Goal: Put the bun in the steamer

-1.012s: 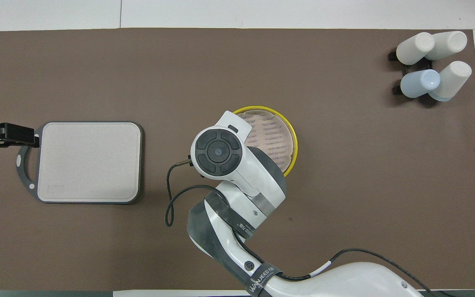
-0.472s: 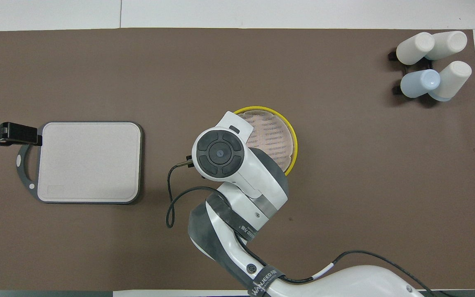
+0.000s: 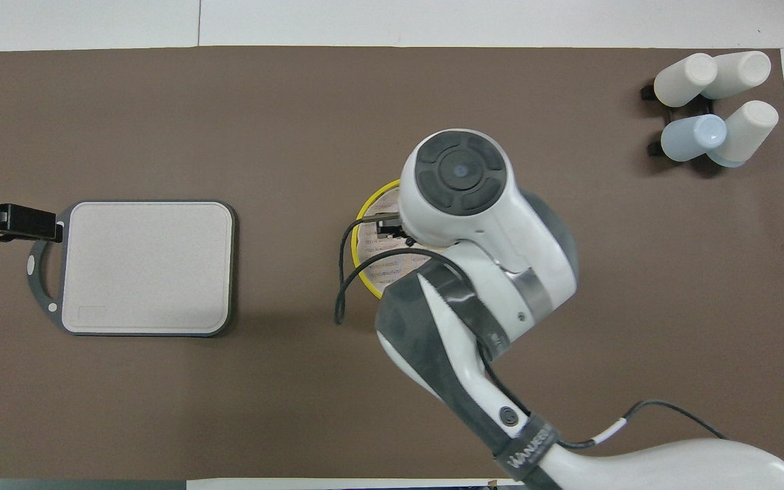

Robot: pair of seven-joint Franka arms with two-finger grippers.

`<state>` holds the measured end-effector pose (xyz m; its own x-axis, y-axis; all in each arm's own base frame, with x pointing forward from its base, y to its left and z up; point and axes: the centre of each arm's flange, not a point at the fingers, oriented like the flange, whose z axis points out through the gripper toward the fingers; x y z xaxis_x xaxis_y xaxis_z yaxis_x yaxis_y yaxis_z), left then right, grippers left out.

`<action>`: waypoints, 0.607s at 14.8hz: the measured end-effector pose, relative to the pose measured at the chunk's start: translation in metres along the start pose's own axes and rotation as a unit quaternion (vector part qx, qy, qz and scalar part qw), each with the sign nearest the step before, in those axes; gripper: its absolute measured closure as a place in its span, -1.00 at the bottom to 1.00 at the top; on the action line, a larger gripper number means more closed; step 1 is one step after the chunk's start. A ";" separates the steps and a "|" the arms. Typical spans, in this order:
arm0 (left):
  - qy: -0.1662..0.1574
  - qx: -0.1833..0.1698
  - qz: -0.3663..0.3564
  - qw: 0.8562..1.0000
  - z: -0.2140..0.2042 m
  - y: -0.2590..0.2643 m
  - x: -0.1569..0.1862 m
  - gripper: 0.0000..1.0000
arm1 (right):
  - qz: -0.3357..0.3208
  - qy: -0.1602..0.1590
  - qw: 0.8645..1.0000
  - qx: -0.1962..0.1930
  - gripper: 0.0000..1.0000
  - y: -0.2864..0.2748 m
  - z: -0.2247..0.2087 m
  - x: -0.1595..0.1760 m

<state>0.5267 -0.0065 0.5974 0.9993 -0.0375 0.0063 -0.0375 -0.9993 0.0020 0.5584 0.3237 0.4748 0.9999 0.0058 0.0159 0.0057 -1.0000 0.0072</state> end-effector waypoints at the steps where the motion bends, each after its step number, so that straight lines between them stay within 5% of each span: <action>1: 0.000 0.001 0.000 1.000 0.000 0.000 0.000 -1.00 | 0.009 -0.008 1.000 -0.007 -0.99 0.030 -0.017 0.004; 5: 0.000 0.002 0.000 1.000 0.000 0.000 0.000 -1.00 | -0.026 -0.043 0.999 -0.020 -1.00 0.137 -0.079 -0.002; 9: 0.000 0.002 0.000 1.000 0.000 0.000 0.000 -1.00 | -0.011 -0.064 0.998 0.006 -1.00 0.200 -0.102 -0.017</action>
<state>0.5267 -0.0062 0.5974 0.9992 -0.0382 0.0062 -0.0382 -0.9993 -0.0023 0.5411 0.1244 0.5781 0.9934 0.0278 -0.1114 0.0275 -0.9996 -0.0050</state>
